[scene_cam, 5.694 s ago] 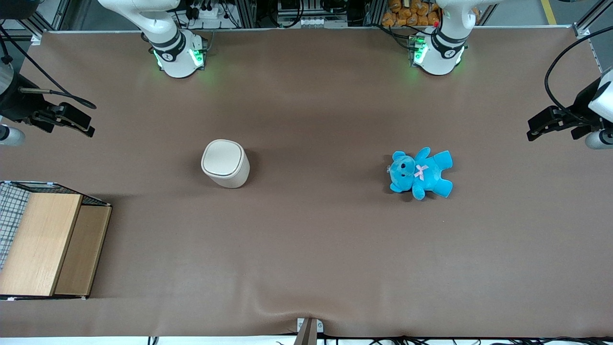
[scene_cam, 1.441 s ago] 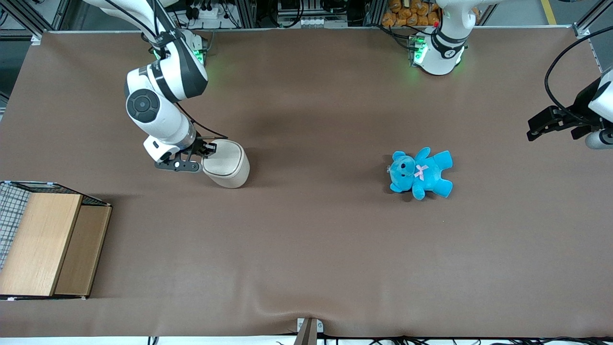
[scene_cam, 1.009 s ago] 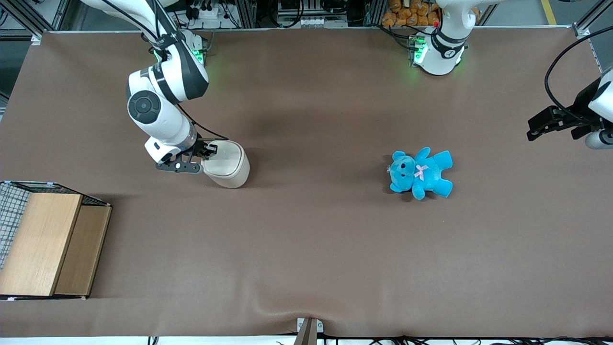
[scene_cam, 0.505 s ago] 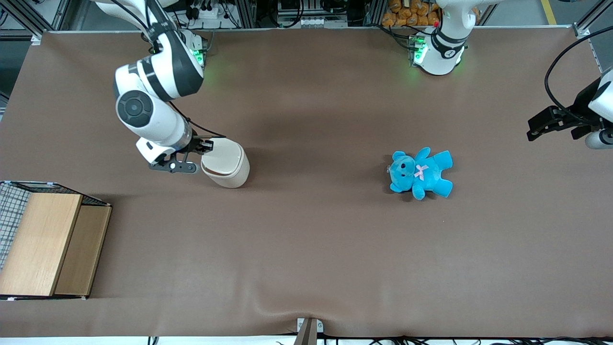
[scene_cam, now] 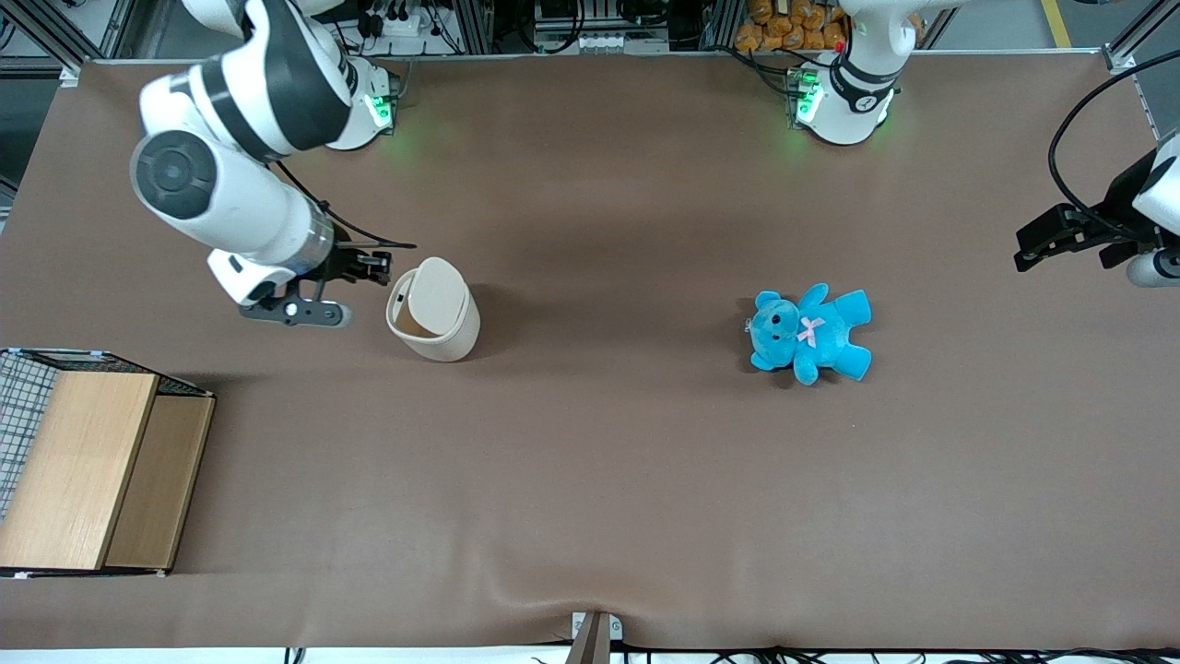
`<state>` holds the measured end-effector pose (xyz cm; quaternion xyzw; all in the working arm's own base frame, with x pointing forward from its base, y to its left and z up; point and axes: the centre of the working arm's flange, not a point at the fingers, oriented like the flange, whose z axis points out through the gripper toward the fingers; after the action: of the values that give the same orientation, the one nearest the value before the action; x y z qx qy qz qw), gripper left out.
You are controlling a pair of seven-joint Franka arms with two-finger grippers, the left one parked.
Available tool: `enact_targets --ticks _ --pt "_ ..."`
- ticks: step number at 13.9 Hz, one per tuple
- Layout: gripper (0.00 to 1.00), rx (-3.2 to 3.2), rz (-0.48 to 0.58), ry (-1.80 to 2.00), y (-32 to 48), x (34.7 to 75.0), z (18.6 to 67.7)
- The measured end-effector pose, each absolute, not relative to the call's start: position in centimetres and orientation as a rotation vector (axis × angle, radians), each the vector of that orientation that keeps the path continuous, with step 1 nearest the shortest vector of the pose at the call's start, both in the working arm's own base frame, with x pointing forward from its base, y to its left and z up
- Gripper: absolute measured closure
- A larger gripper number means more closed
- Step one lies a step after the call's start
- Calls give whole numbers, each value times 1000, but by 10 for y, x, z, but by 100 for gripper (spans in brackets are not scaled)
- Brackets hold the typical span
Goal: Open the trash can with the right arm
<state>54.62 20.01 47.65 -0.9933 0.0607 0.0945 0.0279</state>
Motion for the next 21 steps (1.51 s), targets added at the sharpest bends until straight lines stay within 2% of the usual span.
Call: enact_targets --ticks 4,9,13,18,21 --pt "2 -3050 249 238 180 559 509" --pt "0 -3013 199 404 94 581 557" --pt "0 -3020 132 290 57 582 598" --pt "0 -3028 134 231 35 554 641" --pt "0 -3042 148 227 35 543 650"
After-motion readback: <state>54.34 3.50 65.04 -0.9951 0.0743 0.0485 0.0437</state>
